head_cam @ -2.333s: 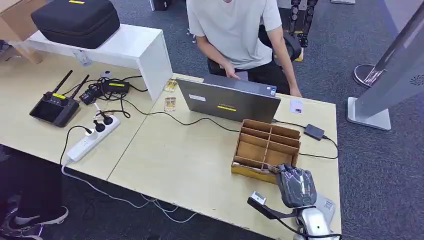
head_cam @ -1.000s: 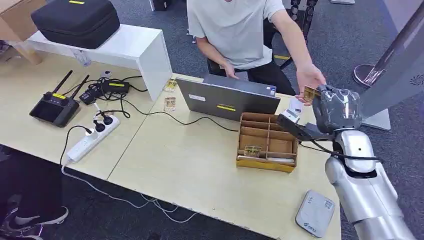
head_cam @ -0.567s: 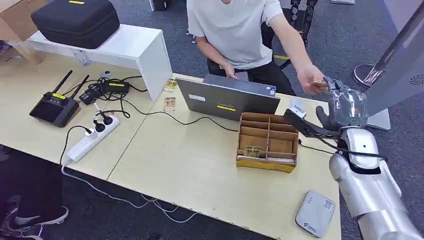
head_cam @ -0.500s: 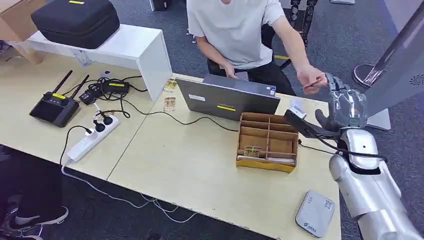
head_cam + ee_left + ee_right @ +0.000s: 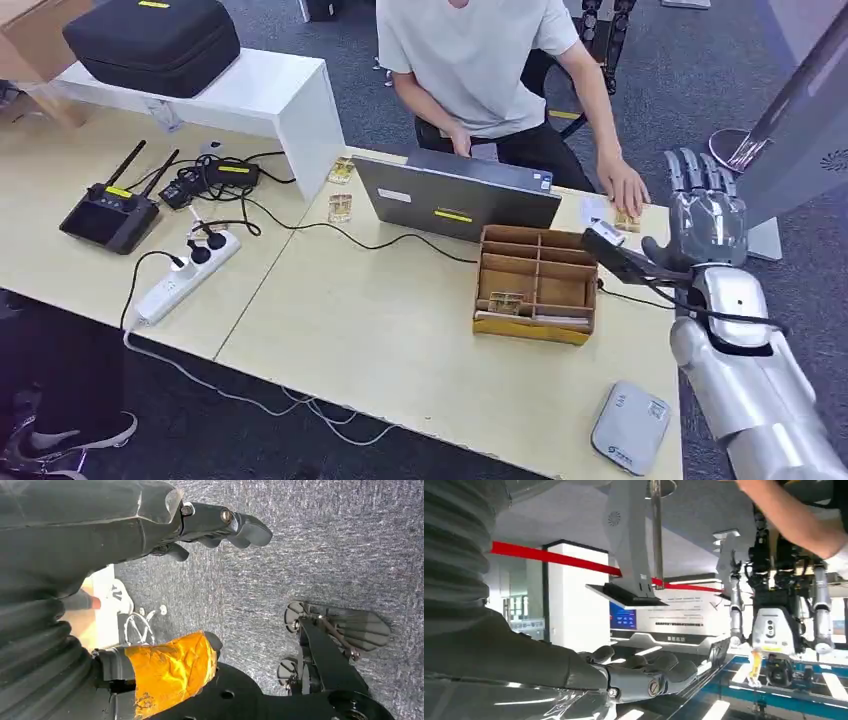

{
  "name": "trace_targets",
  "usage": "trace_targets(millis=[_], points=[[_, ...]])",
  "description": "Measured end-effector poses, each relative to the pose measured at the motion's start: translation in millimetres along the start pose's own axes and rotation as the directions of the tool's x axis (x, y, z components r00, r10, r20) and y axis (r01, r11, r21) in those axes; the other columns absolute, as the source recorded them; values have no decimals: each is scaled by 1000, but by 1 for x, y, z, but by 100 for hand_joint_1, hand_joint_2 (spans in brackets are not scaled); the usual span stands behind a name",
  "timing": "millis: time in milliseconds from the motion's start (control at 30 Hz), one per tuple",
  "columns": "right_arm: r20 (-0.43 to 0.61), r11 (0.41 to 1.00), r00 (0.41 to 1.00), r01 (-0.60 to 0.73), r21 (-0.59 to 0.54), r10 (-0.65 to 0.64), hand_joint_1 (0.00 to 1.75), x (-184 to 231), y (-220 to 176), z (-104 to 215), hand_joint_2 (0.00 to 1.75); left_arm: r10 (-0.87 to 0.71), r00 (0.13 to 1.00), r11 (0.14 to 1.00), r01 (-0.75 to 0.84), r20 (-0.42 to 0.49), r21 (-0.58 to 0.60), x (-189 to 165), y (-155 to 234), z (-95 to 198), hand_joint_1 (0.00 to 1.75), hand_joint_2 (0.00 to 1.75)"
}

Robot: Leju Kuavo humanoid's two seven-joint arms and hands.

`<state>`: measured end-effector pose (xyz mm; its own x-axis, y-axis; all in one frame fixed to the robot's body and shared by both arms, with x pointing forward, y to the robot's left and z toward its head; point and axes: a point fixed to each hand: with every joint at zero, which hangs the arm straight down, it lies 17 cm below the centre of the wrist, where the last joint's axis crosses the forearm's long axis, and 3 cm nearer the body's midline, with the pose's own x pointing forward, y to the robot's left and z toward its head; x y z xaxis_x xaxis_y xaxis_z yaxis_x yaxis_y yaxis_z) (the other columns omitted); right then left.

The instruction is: Pass the card to the sensor for recognition and then transmit it.

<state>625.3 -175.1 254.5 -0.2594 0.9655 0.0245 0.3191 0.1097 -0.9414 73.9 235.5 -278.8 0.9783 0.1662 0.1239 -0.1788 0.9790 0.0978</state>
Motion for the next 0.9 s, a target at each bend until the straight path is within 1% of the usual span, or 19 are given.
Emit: trace_targets(millis=[100, 167, 233, 300, 367, 433, 500, 567, 633, 667, 700, 733, 800, 867, 900], points=[[-38, 1000, 999, -25, 13, 26, 0, -23, 4, 4, 175, 6, 1000, 1000, -6, -1, 0, 0, 0, 0, 0, 175], [-116, 997, 991, -69, 40, 73, 0, -69, 12, 17, 175, 31, 999, 1000, -31, -4, 3, 0, 1, 0, 0, 175], [-218, 994, 971, -82, 69, 95, 0, -129, 23, 41, 175, 63, 998, 998, -63, -11, 3, -1, 0, 0, 0, 175], [-332, 994, 938, -74, 86, 98, 0, -200, 29, 78, 175, 82, 996, 997, -82, -25, 5, -6, 1, 0, 0, 175], [-410, 993, 906, -70, 98, 104, 0, -253, 33, 114, 175, 96, 995, 995, -96, -38, 12, -12, 2, 0, 0, 175], [-454, 988, 881, -85, 126, 134, 0, -285, 36, 141, 175, 100, 994, 995, -99, -43, 14, -14, 3, 0, 0, 175], [-481, 984, 862, -100, 148, 160, 0, -303, 37, 156, 175, 101, 994, 995, -101, -40, 14, -12, 3, 0, 0, 175], [-538, 980, 824, -99, 170, 177, 0, -323, 40, 177, 175, 110, 993, 994, -110, -40, 17, -9, 4, 0, 0, 175], [-601, 976, 776, -89, 197, 192, 0, -350, 46, 212, 175, 125, 991, 992, -125, -44, 21, -8, 3, 0, 0, 175], [-643, 975, 740, -78, 206, 195, 0, -371, 45, 236, 175, 133, 990, 991, -132, -46, 22, -8, 2, 0, 0, 175], [-669, 974, 716, -69, 217, 199, 0, -383, 48, 256, 175, 138, 989, 990, -137, -49, 24, -10, 3, 0, 0, 175], [-702, 972, 683, -49, 231, 202, 0, -398, 54, 288, 175, 145, 988, 989, -144, -55, 24, -13, 3, 0, 0, 175], [-759, 964, 618, 7, 266, 205, 0, -416, 71, 351, 175, 147, 987, 989, -146, -59, 21, -15, 2, 0, 0, 175], [-796, 950, 562, 58, 308, 224, 0, -420, 91, 409, 175, 143, 988, 990, -142, -64, 21, -17, 2, 0, 0, 175], [-802, 936, 543, 80, 344, 248, 0, -418, 103, 441, 175, 141, 988, 990, -140, -68, 21, -18, 2, 0, 0, 175]])
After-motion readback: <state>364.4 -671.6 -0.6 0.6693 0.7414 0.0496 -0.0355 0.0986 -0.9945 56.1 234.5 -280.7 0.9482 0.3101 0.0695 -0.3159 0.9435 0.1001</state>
